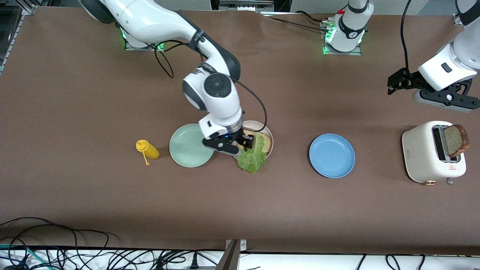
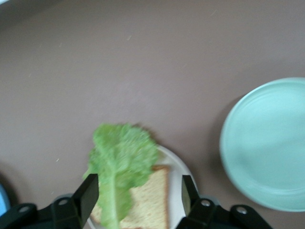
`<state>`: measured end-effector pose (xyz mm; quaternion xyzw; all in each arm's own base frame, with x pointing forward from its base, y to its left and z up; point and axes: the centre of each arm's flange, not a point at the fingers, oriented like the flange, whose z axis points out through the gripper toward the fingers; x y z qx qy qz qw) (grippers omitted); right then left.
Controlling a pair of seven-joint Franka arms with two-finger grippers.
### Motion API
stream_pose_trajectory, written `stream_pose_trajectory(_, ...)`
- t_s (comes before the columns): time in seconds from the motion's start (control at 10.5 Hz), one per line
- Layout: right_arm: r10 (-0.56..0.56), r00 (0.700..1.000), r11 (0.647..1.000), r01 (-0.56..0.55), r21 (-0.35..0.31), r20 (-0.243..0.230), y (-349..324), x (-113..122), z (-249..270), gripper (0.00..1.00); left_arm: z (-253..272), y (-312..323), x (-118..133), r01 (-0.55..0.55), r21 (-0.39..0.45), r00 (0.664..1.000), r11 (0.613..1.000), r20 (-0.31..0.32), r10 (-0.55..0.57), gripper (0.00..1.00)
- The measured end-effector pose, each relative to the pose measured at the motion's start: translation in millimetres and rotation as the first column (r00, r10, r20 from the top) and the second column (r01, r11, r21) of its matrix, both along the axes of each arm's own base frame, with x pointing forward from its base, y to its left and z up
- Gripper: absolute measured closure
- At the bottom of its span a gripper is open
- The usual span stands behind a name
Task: Make sandwich on beige plate with both arms
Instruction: 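Open the right gripper and draw it back from the plate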
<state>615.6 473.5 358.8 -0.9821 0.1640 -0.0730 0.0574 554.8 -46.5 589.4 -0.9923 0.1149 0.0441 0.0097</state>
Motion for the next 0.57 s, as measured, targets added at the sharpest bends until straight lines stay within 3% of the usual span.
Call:
stream_pose_trajectory(0.29,0.07,0.989,0.996,-0.077,-0.051,-0.134,-86.6,30.8,34.6,0.19,0.3,0.1,-0.1,0.0,0.0,1.0,1.0,0.001,0.0,0.0)
stream_pose_trajectory(0.57,0.058,0.972,0.989,-0.087,-0.12,-0.227,-146.1,35.0,56.0,0.14,0.8,-0.1,-0.4,0.0,0.0,1.0,1.0,0.001,0.0,0.0)
